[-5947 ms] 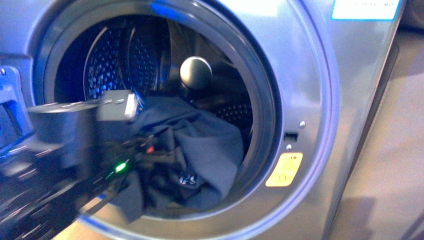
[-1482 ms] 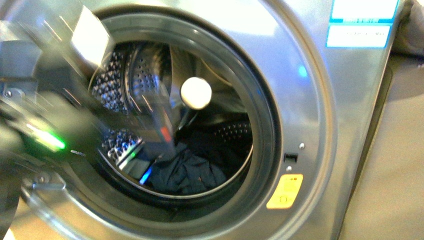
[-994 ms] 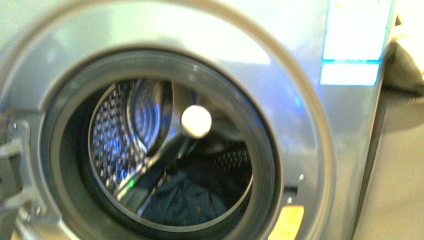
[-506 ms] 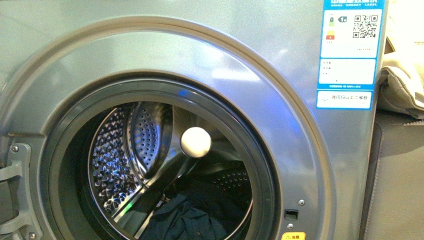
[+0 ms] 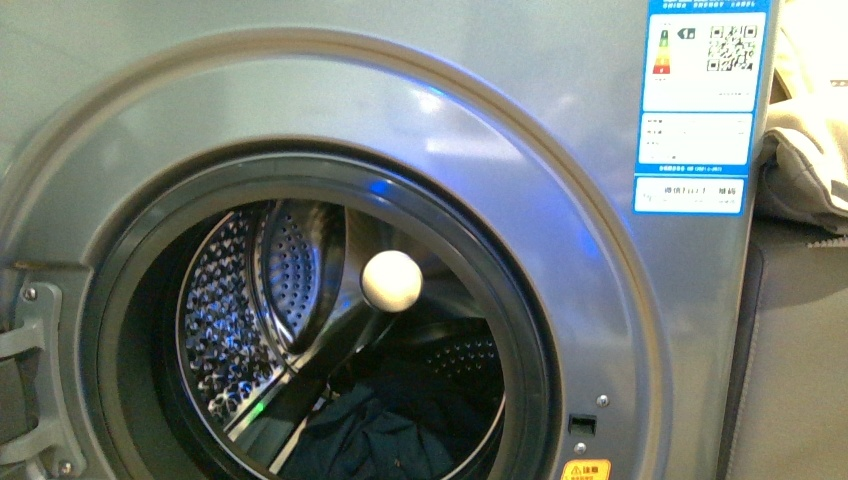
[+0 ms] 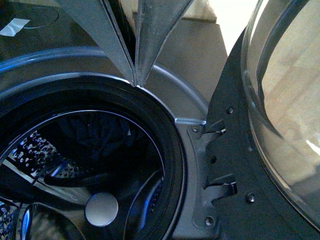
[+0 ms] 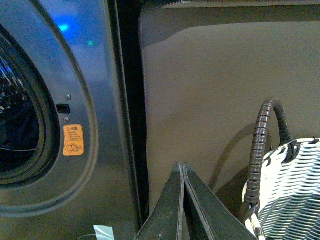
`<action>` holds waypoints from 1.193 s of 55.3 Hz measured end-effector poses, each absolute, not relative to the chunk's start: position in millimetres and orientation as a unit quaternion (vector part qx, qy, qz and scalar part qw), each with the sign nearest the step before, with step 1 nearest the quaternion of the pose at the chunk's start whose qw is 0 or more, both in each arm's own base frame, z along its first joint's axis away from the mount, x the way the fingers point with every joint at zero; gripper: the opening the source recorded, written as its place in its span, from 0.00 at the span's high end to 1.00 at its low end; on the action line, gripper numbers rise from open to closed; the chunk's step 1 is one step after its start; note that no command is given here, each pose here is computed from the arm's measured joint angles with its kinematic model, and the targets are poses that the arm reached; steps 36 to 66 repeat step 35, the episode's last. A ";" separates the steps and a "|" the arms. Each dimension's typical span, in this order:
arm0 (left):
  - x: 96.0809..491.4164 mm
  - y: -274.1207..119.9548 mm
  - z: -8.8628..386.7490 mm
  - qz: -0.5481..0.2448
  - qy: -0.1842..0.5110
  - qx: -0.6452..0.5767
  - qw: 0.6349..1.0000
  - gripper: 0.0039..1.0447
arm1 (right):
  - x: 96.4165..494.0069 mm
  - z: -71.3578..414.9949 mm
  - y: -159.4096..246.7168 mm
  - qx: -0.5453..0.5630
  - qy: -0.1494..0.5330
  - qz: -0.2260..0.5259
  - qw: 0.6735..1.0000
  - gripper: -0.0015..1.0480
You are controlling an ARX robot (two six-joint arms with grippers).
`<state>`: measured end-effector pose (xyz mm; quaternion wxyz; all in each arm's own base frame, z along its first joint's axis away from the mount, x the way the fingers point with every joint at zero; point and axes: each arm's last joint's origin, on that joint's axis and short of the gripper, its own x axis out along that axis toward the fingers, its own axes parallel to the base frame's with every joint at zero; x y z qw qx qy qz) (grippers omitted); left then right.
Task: Put clothes into washing machine
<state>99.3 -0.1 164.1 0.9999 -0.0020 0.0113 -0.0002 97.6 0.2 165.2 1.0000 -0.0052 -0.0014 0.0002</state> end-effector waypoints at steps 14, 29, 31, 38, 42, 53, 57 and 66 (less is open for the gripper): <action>97.4 -0.2 166.1 -0.001 -0.002 -0.002 1.000 0.97 | 97.7 165.0 0.2 -0.005 -0.001 0.001 1.000 0.98; 97.4 -0.2 166.1 -0.001 -0.002 -0.002 1.000 0.83 | 97.7 165.0 0.2 -0.005 -0.001 0.001 1.000 0.81; 97.4 -0.2 166.1 -0.001 -0.002 -0.002 1.000 0.76 | 97.7 165.0 0.2 -0.005 -0.001 0.001 1.000 0.73; 97.4 -0.2 166.1 -0.001 -0.002 -0.002 1.000 0.65 | 97.7 165.0 0.2 -0.005 -0.001 0.002 1.000 0.62; 97.4 -0.2 166.1 -0.001 -0.002 -0.002 1.000 0.65 | 97.7 165.0 0.2 -0.005 -0.001 0.002 1.000 0.62; 97.4 -0.2 166.1 -0.001 -0.002 -0.002 1.000 0.65 | 97.7 165.0 0.2 -0.005 -0.001 0.002 1.000 0.62; 97.4 -0.2 166.1 -0.001 -0.002 -0.002 1.000 0.65 | 97.7 165.0 0.2 -0.005 -0.001 0.002 1.000 0.62; 97.4 -0.2 166.1 -0.001 -0.002 -0.002 1.000 0.65 | 97.7 165.0 0.2 -0.005 -0.001 0.002 1.000 0.62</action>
